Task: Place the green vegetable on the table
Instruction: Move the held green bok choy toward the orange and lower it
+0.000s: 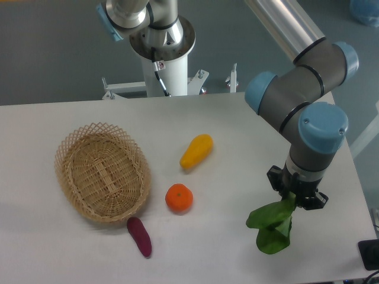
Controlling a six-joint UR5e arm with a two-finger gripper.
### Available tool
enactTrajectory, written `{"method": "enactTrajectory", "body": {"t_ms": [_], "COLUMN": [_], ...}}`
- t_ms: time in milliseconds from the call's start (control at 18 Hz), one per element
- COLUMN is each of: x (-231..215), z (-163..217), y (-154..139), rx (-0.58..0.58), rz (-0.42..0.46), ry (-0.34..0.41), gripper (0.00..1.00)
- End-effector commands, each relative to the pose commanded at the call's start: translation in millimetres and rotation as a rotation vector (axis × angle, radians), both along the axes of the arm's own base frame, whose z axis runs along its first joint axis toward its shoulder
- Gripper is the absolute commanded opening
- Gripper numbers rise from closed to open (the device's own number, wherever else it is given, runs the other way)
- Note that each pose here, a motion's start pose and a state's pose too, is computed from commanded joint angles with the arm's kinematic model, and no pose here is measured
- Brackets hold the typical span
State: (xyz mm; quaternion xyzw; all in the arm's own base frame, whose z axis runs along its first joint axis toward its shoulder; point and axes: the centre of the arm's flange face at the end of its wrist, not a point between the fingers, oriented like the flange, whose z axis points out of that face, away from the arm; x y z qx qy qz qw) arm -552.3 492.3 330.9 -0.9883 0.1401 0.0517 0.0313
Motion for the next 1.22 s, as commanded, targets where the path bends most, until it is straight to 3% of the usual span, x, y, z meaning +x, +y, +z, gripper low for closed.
{"method": "enactTrajectory", "body": {"t_ms": [722,889,1222], "x": [7.5,36.5,103.4], "z": [0.2,3.3,-35.5], "y": [4.1,32.3,70.2], "rx": [-0.029,-0.018,-0.033], "rz": [-0.011,-0.052,-0.125], "ry": [0.023,0.023,0.001], "gripper": [0.09,0.09,0.11]}}
